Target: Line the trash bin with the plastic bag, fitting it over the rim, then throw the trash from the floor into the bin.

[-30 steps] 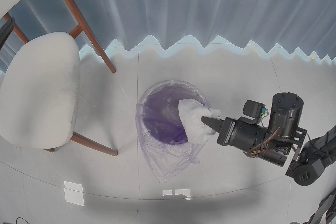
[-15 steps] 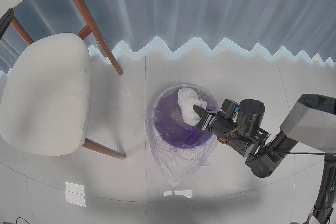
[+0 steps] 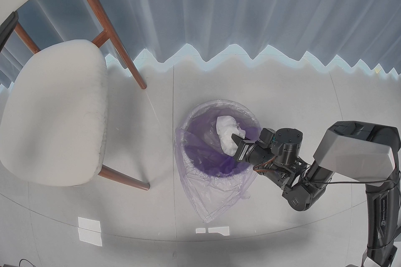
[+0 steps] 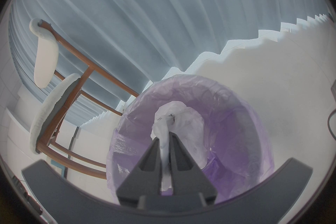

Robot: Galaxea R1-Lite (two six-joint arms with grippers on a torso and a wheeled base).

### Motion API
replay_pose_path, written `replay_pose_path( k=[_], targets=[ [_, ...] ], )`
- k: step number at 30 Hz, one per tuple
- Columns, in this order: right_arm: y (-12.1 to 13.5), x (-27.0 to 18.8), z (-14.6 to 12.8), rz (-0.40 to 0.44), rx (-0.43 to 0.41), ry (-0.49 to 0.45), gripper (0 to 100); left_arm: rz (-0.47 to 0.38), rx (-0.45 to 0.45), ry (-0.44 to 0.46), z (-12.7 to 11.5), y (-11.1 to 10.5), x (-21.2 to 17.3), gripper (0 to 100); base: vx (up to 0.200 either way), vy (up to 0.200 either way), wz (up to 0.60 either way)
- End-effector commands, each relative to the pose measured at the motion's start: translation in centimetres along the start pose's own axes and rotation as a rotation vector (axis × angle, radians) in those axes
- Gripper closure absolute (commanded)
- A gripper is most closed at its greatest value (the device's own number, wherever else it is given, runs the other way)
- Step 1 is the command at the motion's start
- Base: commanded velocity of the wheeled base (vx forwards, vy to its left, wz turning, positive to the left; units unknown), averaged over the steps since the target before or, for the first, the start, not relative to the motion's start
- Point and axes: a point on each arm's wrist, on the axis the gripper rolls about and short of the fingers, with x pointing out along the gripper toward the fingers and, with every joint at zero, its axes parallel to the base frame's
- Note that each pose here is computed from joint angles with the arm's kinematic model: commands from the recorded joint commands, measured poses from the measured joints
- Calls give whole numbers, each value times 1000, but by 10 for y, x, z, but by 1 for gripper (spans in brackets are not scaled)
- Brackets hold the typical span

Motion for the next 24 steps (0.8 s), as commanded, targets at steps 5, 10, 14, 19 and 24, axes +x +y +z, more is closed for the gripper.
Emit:
replay_pose_path(
  k=[5, 10, 14, 19, 24],
  targets=[
    [-4, 7, -3, -3, -18, -10, 0, -1, 1, -2, 0, -1, 0, 0, 0, 0, 0],
    [9, -3, 12, 29, 24, -41, 0, -2, 2, -3, 0, -1, -1, 0, 0, 0, 0],
    [25, -14, 28, 63, 39, -65, 0, -3, 3, -4, 0, -2, -1, 0, 0, 0, 0],
    [38, -54, 71, 83, 40, -141, 0, -4, 5, -6, 1, -2, -1, 0, 0, 0, 0],
    [34, -124, 108, 29, 12, -224, 0, -6, 22, -23, 3, -8, -7, 0, 0, 0, 0]
  ],
)
